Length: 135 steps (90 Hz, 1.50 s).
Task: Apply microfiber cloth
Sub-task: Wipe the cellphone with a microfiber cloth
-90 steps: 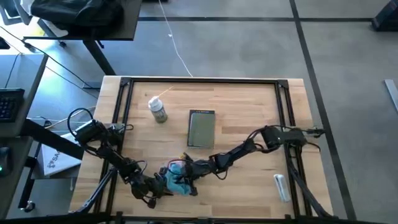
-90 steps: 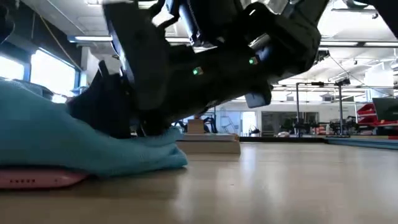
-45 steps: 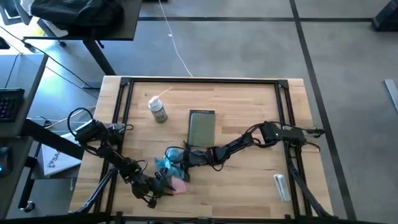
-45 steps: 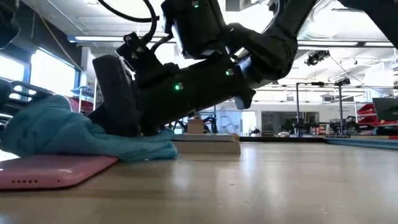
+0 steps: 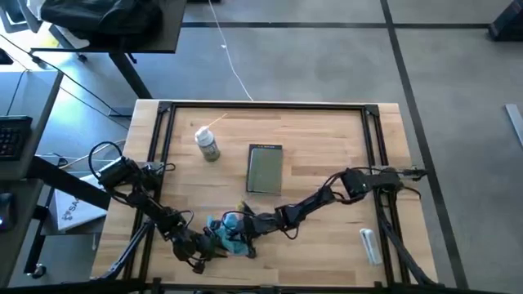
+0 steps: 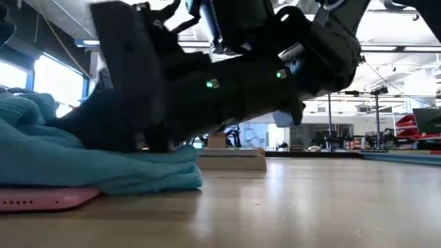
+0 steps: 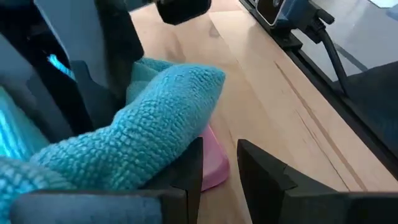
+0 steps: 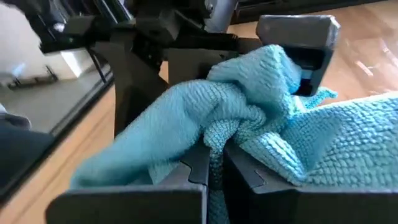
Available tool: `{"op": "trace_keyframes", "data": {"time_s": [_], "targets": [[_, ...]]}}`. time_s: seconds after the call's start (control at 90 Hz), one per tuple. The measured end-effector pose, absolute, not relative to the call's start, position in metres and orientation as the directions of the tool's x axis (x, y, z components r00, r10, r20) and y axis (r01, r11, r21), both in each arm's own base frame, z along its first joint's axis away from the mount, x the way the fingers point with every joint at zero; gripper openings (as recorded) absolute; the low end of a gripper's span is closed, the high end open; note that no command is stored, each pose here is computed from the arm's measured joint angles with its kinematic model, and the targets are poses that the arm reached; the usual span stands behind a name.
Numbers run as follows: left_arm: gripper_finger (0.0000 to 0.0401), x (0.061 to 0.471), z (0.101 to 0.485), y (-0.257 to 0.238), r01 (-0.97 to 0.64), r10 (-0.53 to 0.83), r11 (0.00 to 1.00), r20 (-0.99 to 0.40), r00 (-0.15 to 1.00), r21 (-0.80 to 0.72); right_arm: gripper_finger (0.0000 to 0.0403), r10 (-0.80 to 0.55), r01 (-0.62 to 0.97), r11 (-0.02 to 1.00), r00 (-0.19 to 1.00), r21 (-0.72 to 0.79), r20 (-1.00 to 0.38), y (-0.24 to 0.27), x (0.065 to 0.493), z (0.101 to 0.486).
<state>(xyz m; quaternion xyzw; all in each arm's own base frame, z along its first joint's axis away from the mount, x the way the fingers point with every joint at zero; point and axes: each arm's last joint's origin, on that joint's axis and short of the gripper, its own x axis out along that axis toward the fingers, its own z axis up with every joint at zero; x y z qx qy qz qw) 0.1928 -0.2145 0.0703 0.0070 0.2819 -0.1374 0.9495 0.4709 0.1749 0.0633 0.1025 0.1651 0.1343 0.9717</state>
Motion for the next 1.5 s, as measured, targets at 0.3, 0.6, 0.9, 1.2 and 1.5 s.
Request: {"op": "trace_keyframes", "data": {"time_s": [0.3, 0.6, 0.9, 1.2, 1.5], "targets": [[0.0077, 0.190, 0.071, -0.217, 0.288, -0.290, 0.953, -0.540, 0.790, -0.091, 0.0000, 0.238, -0.189, 0.967, 0.908, 0.169, -0.345, 0.175, 0.500, 0.060], [0.0077, 0.185, 0.071, -0.220, 0.245, -0.260, 0.964, -0.527, 0.809, -0.100, 0.0000, 0.123, -0.102, 0.992, 0.914, 0.075, -0.386, 0.131, 0.511, 0.072], [0.0077, 0.184, 0.074, -0.223, 0.264, -0.303, 0.953, -0.530, 0.792, -0.150, 0.0000, -0.139, -0.001, 0.972, 0.804, -0.235, -0.579, 0.093, 0.500, 0.117], [0.0077, 0.184, 0.074, -0.223, 0.252, -0.306, 0.952, -0.530, 0.791, -0.174, 0.0000, -0.111, -0.078, 0.969, 0.713, -0.235, -0.693, 0.116, 0.471, 0.159], [0.0077, 0.184, 0.074, -0.222, 0.247, -0.299, 0.954, -0.530, 0.793, -0.169, 0.0000, 0.095, -0.111, 0.994, 0.775, 0.012, -0.624, 0.183, 0.458, 0.123]]}}
